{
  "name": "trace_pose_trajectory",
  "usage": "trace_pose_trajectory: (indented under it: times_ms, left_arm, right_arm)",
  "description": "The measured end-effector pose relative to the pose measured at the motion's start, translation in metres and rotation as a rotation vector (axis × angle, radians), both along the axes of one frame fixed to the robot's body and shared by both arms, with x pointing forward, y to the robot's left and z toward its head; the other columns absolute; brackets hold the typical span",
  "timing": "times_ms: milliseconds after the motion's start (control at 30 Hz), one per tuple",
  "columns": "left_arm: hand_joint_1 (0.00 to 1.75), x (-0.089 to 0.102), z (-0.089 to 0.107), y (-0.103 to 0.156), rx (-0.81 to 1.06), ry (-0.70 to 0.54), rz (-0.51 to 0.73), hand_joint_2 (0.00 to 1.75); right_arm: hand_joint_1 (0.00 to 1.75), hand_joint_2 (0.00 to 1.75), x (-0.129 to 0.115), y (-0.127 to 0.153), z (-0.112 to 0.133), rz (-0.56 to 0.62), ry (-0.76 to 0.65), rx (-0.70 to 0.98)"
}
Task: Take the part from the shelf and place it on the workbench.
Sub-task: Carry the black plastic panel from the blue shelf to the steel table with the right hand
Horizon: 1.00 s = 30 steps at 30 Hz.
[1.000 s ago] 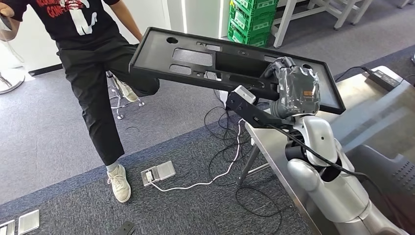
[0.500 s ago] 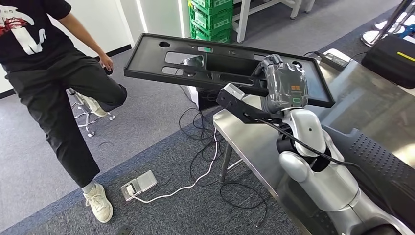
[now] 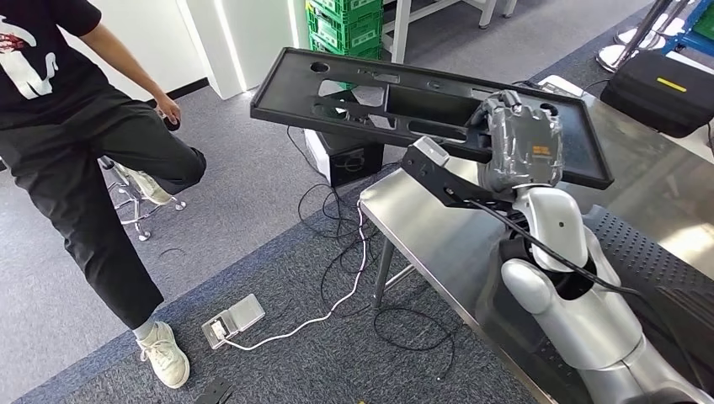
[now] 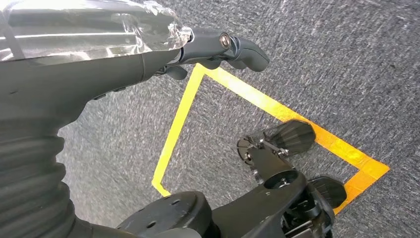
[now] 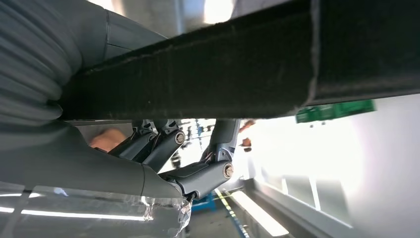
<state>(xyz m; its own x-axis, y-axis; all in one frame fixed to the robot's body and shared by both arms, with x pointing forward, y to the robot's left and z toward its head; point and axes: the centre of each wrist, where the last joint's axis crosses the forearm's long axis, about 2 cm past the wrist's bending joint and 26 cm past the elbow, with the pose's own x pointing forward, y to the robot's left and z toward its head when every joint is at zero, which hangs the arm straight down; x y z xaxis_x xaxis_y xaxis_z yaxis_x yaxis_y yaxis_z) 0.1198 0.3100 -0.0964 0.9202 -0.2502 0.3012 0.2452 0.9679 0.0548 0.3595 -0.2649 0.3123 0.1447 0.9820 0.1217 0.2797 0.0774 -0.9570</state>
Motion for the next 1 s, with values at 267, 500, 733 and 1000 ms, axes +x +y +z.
trace_pose_trajectory:
  times_ms: [267,500,733,1000]
  left_arm:
    - [0.00,0.000,0.000,0.000,0.002,0.003,-0.006,1.75]
    - [0.00,0.000,0.000,0.001,0.007,0.008,-0.009,1.75]
    - [0.00,0.002,0.001,0.002,0.009,0.006,-0.008,1.75]
    - [0.00,0.002,0.000,0.001,0.009,0.007,-0.004,1.75]
  right_arm:
    - [1.75,1.75,0.008,-0.006,0.005,-0.050,-0.009,-0.053]
    - [1.75,1.75,0.016,-0.014,0.004,-0.083,0.004,-0.065]
    - [1.75,1.75,0.019,-0.020,0.005,-0.105,0.003,-0.080]
    - [1.75,1.75,0.024,-0.024,0.006,-0.119,0.005,-0.084]
